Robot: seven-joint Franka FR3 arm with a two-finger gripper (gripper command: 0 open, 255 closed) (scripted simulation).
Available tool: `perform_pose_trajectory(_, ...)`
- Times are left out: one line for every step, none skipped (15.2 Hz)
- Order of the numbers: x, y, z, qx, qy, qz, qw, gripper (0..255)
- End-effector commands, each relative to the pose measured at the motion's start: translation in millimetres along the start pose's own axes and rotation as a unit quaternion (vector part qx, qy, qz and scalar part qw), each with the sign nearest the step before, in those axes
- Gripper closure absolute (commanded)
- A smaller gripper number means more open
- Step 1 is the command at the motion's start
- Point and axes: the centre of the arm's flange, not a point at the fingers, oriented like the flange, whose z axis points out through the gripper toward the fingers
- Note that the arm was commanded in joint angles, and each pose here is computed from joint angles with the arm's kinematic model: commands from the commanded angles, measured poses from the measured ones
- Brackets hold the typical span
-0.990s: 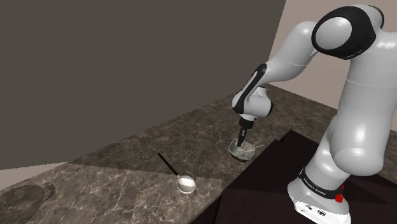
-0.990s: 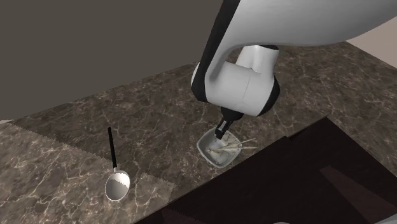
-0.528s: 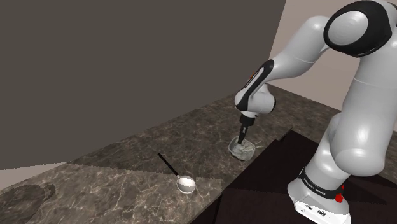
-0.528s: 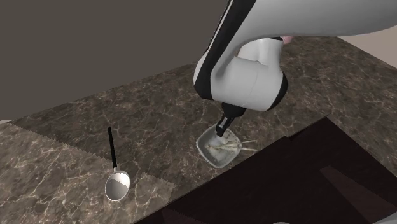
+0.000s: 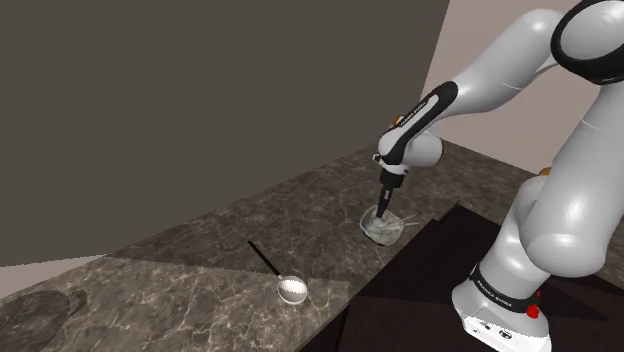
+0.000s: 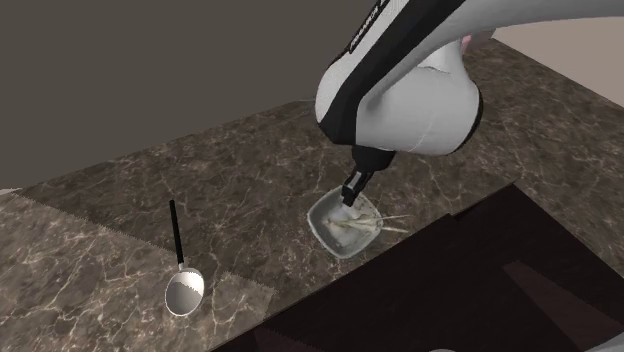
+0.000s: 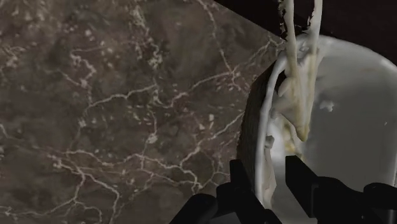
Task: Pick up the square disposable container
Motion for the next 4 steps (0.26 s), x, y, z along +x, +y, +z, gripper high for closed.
perform_pose_trajectory(0.9,-2.9,-10.7,0.000,0.000,0.000,1.0000,255)
perform_pose_trajectory(1.2,-4.1,-15.9,0.000,0.000,0.000,1.0000,255)
perform_pose_trajectory(1.2,-4.3,-16.6,0.000,0.000,0.000,1.0000,255)
perform_pose_trajectory(1.2,-4.3,-16.6,0.000,0.000,0.000,1.0000,255)
